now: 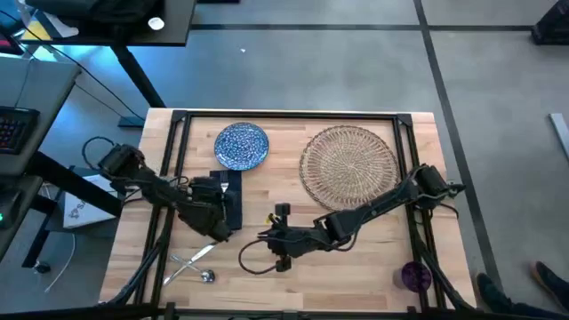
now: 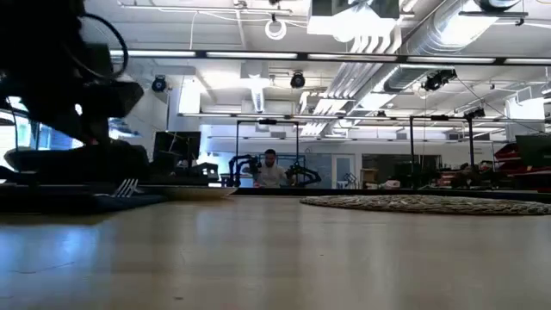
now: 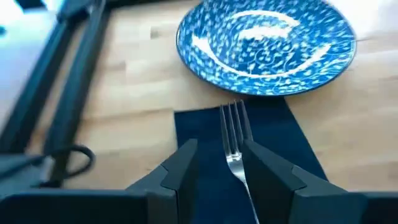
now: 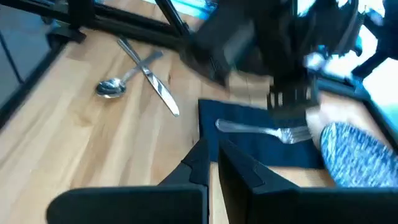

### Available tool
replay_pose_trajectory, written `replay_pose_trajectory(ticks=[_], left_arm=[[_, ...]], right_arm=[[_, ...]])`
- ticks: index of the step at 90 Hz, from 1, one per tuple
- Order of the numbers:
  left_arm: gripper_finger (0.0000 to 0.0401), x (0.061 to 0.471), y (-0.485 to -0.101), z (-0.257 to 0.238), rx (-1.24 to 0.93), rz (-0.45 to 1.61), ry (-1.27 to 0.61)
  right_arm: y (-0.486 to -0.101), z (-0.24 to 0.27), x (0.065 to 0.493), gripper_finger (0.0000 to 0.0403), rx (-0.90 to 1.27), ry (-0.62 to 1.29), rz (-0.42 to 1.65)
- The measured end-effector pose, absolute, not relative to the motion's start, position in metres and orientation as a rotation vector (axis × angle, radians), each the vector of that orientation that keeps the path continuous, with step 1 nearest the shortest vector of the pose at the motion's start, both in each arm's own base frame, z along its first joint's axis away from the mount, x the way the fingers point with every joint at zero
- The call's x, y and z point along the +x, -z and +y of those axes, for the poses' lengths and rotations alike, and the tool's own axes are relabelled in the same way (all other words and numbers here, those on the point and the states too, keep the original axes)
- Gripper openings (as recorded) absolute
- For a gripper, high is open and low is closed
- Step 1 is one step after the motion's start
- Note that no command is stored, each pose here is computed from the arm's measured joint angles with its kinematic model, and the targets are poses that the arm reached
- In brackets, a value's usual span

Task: Set table place
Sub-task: Move the brown placemat to the center of the table

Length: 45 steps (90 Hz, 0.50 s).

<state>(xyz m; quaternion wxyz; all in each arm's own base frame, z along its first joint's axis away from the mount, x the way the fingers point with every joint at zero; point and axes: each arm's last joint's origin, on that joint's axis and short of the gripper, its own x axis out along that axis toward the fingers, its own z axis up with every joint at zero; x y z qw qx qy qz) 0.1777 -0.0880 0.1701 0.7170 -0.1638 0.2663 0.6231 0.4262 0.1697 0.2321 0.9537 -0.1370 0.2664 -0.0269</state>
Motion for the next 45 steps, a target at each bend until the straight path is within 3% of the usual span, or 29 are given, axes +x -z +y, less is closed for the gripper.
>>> replay_pose_trajectory(ticks=[25, 45], left_arm=[[0.0108, 0.160, -0.168, -0.124, -0.228, 0.703, -1.110], [0.0108, 0.141, -0.169, -0.143, -0.145, 0.710, -0.977]], right_arm=[[-0.173, 0.154, 0.453, 0.0000, -0.259, 0.100, 0.593], [-0.131, 0.133, 0.479, 0.0000, -0.196, 0.154, 0.500]])
